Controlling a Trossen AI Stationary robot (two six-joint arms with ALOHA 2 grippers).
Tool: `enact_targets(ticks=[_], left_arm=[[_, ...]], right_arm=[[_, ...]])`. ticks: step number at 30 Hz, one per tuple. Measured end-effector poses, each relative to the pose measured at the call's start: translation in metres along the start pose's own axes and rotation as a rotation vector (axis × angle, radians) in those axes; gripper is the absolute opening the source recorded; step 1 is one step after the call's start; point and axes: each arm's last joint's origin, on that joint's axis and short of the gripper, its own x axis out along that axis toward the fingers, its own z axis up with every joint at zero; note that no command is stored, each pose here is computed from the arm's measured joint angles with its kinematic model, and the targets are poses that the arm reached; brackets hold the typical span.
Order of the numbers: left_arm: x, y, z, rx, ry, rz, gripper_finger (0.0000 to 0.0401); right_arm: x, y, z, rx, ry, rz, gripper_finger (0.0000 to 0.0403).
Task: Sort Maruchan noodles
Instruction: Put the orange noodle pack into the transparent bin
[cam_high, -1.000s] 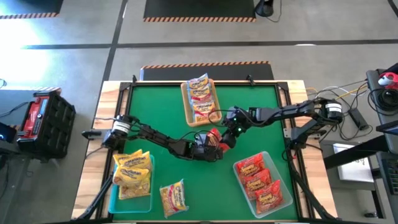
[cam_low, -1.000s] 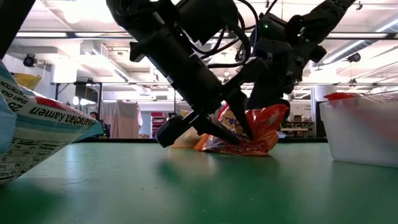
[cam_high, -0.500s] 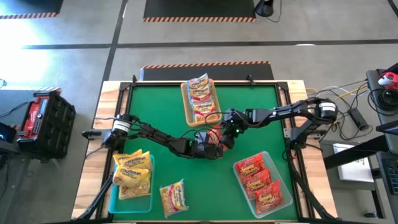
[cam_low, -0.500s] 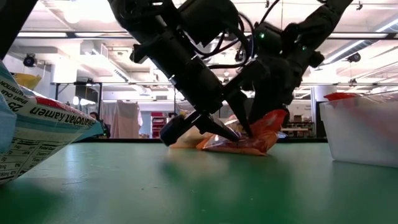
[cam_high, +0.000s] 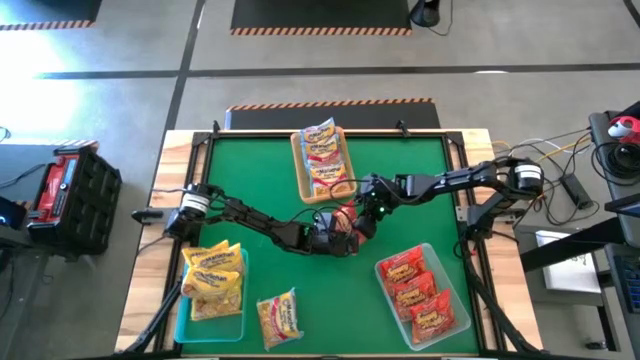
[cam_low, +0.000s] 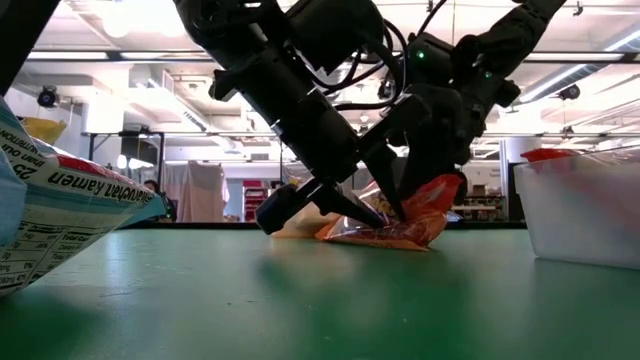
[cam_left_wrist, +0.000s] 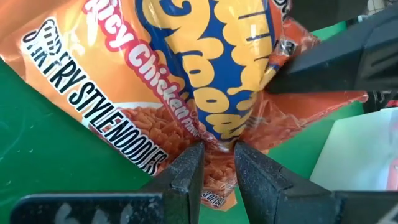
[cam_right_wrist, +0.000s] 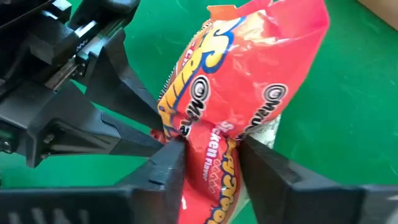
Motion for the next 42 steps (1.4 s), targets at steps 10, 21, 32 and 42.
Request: enact_targets(ticks=[10, 21, 32, 42], left_arm=[[-0.009, -0.008, 0.004, 0.02, 0.007, -0.039, 0.0074], [-0.06, -0.032, -0.009, 0.062, -0.008, -0.12, 0.0074], [-0.081, -0.023, -0.038, -0.009, -0.057, -0.052, 0.0074], [-0.091, -0.02, -0.053, 0.002, -0.09, -0.055, 0.0074]], right_arm=[[0.0, 0.001, 0.0, -0.007, 0.003, 0.011, 0.0038], [-0.017, 0.007, -0.005, -0.104, 0.052, 0.065, 0.0026], [-0.061, 0.028, -0.007, -0.231, 0.013, 0.212, 0.0025], [-0.103, 0.052, -0.026, -0.225, 0.065, 0.411, 0.0022]])
